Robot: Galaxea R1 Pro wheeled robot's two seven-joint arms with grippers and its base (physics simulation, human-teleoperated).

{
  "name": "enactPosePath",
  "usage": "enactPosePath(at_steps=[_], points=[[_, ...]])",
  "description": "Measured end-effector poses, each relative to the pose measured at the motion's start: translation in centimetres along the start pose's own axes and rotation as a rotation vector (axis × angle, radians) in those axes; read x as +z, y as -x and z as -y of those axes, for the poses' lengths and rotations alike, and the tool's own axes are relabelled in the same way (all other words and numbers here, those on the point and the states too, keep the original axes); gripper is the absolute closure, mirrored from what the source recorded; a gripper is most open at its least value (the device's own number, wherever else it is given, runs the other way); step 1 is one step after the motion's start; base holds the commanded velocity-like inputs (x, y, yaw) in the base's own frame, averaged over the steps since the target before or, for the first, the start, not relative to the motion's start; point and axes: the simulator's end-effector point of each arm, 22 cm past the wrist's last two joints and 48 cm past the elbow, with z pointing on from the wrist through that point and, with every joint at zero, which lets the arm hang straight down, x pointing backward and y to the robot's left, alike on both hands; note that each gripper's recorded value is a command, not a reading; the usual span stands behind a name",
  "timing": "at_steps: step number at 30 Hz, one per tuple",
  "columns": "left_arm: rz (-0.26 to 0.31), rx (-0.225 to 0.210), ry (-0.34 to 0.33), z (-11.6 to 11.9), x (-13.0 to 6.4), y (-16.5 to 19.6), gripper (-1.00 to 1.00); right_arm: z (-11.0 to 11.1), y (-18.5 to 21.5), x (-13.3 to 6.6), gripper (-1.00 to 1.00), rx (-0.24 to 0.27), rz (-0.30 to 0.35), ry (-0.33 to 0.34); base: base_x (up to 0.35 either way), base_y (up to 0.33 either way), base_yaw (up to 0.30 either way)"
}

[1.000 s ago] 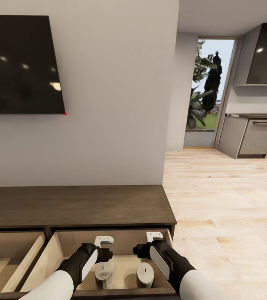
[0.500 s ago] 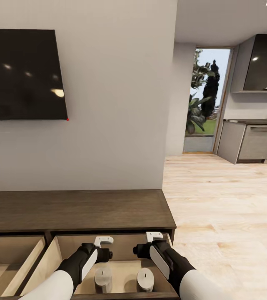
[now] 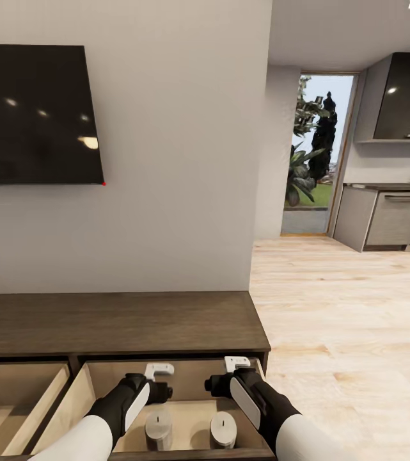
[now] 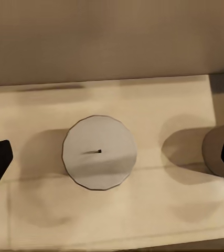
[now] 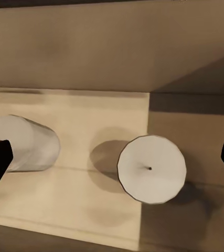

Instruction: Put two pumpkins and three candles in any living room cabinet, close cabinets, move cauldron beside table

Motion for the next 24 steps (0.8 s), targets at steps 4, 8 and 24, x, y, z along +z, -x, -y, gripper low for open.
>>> enactPosePath(at_steps=[4, 8, 24], points=[[-0.028, -0.001, -0.001, 0.0, 0.0, -0.6, -1.00, 0.0, 0.0, 0.0, -1.00, 0.003, -0.002, 0.001, 0.000, 0.000, 0.000], [-0.048, 0.000, 0.000, 0.0, 0.0, -1.1, -1.00, 0.0, -0.1, 0.0, -1.00, 0.004, -0.006, 0.001, 0.000, 0.000, 0.000], [-0.102, -0.007, 0.002, -0.5, -0.2, -2.1, -1.00, -0.8, -0.9, -0.1, -1.00, -0.004, -0.049, 0.048, 0.000, 0.000, 0.000]])
